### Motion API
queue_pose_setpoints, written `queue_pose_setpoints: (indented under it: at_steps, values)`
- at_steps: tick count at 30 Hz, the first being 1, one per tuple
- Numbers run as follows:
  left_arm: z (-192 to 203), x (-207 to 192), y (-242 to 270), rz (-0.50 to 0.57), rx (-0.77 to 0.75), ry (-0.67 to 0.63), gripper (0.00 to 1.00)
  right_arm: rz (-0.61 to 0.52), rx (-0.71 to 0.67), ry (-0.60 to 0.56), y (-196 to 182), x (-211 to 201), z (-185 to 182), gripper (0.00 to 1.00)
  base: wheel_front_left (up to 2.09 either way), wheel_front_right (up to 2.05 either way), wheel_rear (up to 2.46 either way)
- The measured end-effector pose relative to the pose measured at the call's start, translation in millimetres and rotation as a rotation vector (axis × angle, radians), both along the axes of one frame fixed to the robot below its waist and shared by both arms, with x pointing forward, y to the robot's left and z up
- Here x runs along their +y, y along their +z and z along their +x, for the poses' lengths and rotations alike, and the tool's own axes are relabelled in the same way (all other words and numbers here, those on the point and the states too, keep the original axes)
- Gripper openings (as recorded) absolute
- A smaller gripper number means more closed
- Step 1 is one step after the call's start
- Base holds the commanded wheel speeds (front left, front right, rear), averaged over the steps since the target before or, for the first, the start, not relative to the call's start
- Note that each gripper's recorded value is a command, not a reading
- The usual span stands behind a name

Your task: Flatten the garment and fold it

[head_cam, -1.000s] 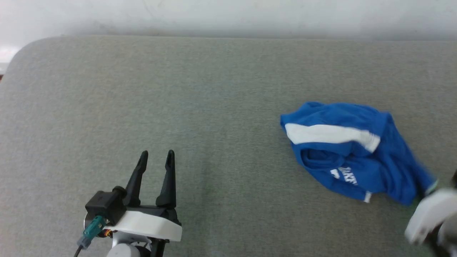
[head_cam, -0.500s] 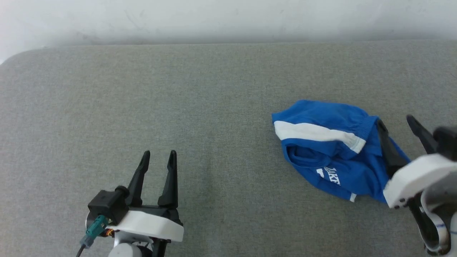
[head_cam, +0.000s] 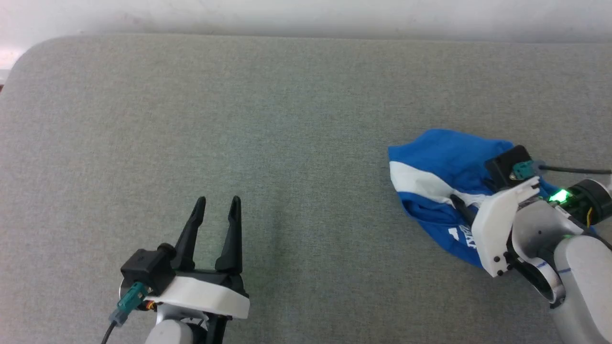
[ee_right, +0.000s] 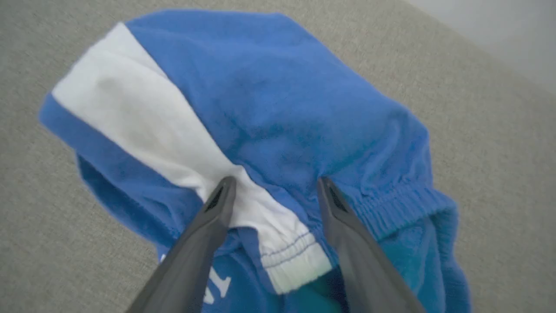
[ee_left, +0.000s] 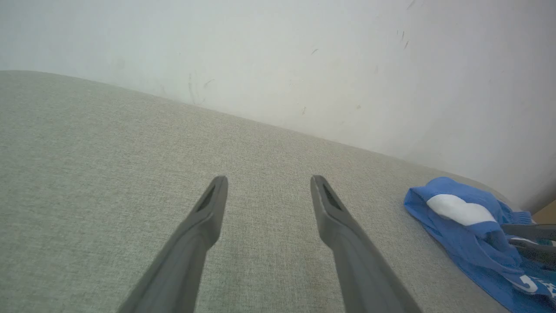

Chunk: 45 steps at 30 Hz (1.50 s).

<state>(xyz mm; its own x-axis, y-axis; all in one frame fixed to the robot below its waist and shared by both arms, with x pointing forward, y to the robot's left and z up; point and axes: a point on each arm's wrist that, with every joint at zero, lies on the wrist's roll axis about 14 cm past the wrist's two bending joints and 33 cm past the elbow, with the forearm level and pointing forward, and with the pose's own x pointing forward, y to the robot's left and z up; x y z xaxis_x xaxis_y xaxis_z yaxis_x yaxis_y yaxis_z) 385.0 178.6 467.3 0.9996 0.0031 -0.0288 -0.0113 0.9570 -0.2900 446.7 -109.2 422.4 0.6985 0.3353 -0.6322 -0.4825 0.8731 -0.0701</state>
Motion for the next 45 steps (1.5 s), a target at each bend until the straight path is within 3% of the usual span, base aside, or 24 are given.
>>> queue_pose_setpoints:
  at_steps: [1, 3, 5, 9, 14, 18, 20, 21, 22, 24, 25, 31, 34, 37, 41, 45]
  values:
    - [0.3, 1.2, -0.7, 0.001, 0.002, 0.002, 1.0, -0.007, 0.027, 0.016, -6.1, 3.4, -0.3, 1.0, 0.0, 0.0, 0.0]
    - [0.3, 2.3, -1.7, 0.001, 0.005, 0.004, 1.0, -0.039, 0.078, 0.049, -17.9, 8.0, -2.7, 0.43, 0.0, 0.0, 0.0]
    - [-1.3, 3.9, -3.3, -0.005, 0.011, 0.011, 1.0, -0.048, 0.12, 0.065, -26.5, 11.5, -5.6, 0.0, 0.0, 0.0, 0.0]
    - [-4.4, 4.5, -1.1, -0.012, 0.007, 0.015, 1.0, -0.065, 0.11, 0.082, -22.3, 12.9, -2.3, 0.0, 0.0, 0.0, 0.0]
    - [-8.3, 5.3, 6.6, -0.015, -0.014, 0.019, 1.0, -0.05, -0.019, 0.09, 8.0, 13.9, 13.0, 0.0, 0.0, 0.0, 0.0]
    - [-10.7, 5.6, 13.4, -0.02, -0.033, 0.024, 1.0, -0.025, -0.179, 0.113, 52.0, 25.2, 33.0, 0.0, 0.0, 0.0, 0.0]
    - [-11.8, 4.6, 16.1, -0.024, -0.041, 0.022, 1.0, -0.031, -0.321, 0.138, 93.7, 33.5, 56.1, 0.0, 0.0, 0.0, 0.0]
    - [-11.8, 4.6, 16.1, -0.024, -0.041, 0.022, 1.0, -0.031, -0.321, 0.138, 93.7, 33.5, 56.1, 0.0, 0.0, 0.0, 0.0]
    - [-12.6, 5.2, 16.1, -0.027, -0.04, 0.025, 1.0, -0.037, -0.408, 0.16, 120.7, 41.5, 71.2, 0.0, 0.0, 0.0, 0.0]
    - [-13.0, 5.6, 16.1, -0.026, -0.04, 0.026, 1.0, -0.046, -0.445, 0.17, 132.8, 44.9, 77.9, 0.0, 0.0, 0.0, 0.0]
    - [-14.2, 8.0, 16.5, -0.026, -0.041, 0.034, 1.0, -0.052, -0.524, 0.188, 158.1, 52.8, 89.9, 0.0, 0.0, 0.0, 0.0]
    - [-17.8, 16.0, 18.4, -0.021, -0.044, 0.063, 1.0, -0.013, -0.713, 0.25, 217.3, 82.1, 101.3, 0.0, 0.0, 0.0, 0.0]
    - [-18.9, 18.4, 18.2, -0.02, -0.043, 0.07, 1.0, 0.001, -0.7, 0.298, 208.7, 96.6, 92.6, 0.0, 0.0, 0.0, 0.0]
    - [-17.8, 17.0, 17.1, -0.021, -0.04, 0.066, 1.0, 0.009, -0.609, 0.347, 171.9, 105.2, 74.9, 0.0, 0.0, 0.0, 0.0]
    - [-15.9, 11.9, 12.2, -0.025, -0.026, 0.051, 1.0, 0.012, -0.37, 0.394, 96.8, 102.5, 32.1, 0.0, 0.0, 0.0, 0.0]
    - [-11.4, 5.0, 8.0, -0.03, -0.016, 0.03, 1.0, -0.035, -0.139, 0.377, 39.3, 71.5, -6.6, 0.0, 0.0, 0.0, 0.0]
